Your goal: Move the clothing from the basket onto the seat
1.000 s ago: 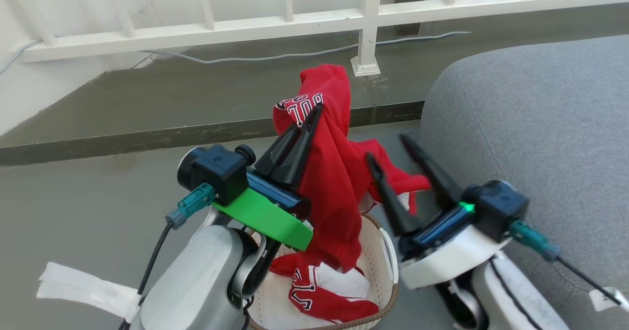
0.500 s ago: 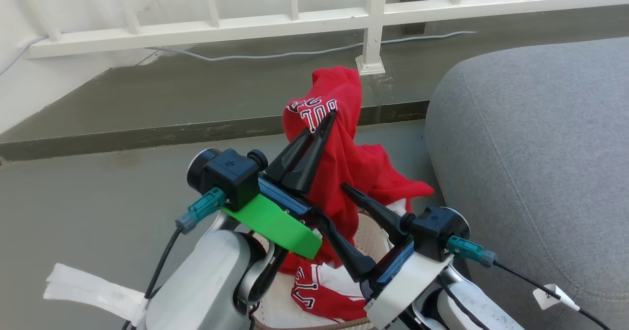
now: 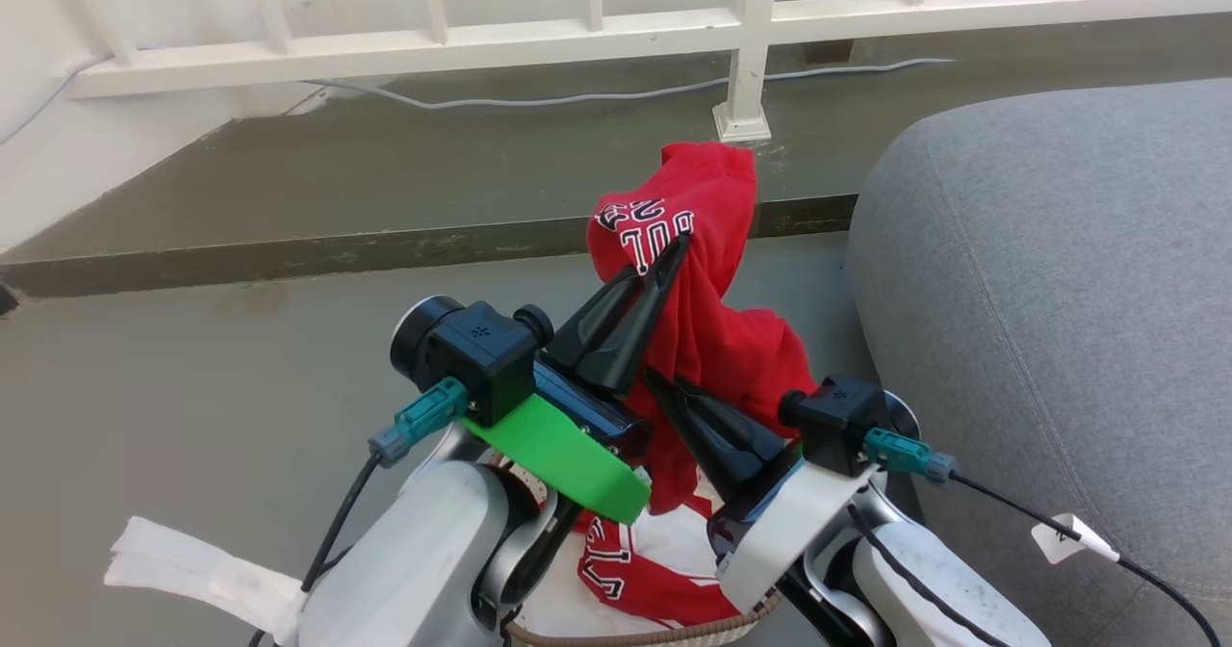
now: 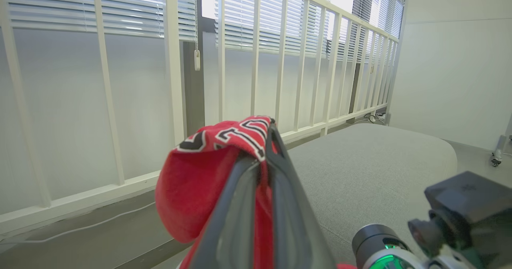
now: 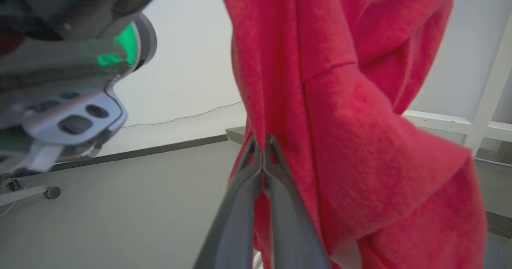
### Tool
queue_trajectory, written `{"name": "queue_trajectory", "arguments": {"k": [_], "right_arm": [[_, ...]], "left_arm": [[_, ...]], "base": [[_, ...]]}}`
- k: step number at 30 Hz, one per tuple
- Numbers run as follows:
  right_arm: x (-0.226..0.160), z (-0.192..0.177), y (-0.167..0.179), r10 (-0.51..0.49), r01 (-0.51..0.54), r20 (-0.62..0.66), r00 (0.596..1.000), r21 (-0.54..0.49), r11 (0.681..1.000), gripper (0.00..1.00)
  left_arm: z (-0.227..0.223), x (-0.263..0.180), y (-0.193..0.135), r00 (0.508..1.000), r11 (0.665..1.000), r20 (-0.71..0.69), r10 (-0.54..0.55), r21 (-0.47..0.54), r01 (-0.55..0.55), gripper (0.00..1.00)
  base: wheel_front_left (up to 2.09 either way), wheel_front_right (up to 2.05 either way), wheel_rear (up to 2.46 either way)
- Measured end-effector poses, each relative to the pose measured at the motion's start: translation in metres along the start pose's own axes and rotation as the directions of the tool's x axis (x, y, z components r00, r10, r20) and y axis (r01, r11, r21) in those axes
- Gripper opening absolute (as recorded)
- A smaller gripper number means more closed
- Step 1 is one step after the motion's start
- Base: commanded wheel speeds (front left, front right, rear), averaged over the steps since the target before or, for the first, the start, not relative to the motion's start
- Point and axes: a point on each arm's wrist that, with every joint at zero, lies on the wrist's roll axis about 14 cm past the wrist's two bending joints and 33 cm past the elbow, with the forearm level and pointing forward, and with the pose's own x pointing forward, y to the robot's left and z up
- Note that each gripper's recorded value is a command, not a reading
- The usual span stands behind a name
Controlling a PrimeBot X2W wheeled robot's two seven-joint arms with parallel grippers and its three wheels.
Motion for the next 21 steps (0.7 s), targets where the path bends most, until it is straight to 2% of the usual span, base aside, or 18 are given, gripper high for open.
{"name": "queue_trajectory", "arguments": {"k": [7,14,15,16,17,21], "right_arm": [[0.004,0.000,-0.002,0.003,-0.003,-0.001,1.000,0.010,1.000,0.00],[0.008,0.014,-0.010,-0.009,0.009,0.057,0.998,0.009,1.000,0.00],[0.009,0.016,-0.012,-0.013,0.013,0.062,0.998,0.006,1.000,0.00],[0.009,0.018,-0.014,-0.017,0.017,0.071,0.997,0.003,1.000,0.00],[0.009,0.019,-0.017,-0.026,0.026,0.073,0.997,0.002,1.000,0.00],[0.008,0.023,-0.025,-0.050,0.051,0.092,0.995,-0.002,0.999,0.00]], "left_arm": [[0.001,0.000,0.000,1.000,1.000,0.002,0.001,0.000,-0.001,0.00],[-0.003,0.000,-0.006,1.000,1.000,-0.015,-0.021,0.000,0.021,0.01],[-0.003,0.000,-0.007,1.000,1.000,-0.015,-0.024,0.000,0.024,0.32],[-0.003,0.000,-0.008,0.999,0.999,-0.019,-0.032,0.000,0.032,0.81],[-0.003,0.000,-0.010,0.999,0.999,-0.022,-0.040,0.000,0.040,1.00],[0.000,0.000,-0.015,0.998,0.998,-0.013,-0.057,0.006,0.057,1.00]], "base": [[0.00,0.00,0.00],[0.00,0.00,0.00],[0.00,0.00,0.00],[0.00,0.00,0.00],[0.00,0.00,0.00],[0.00,0.00,0.00]]}}
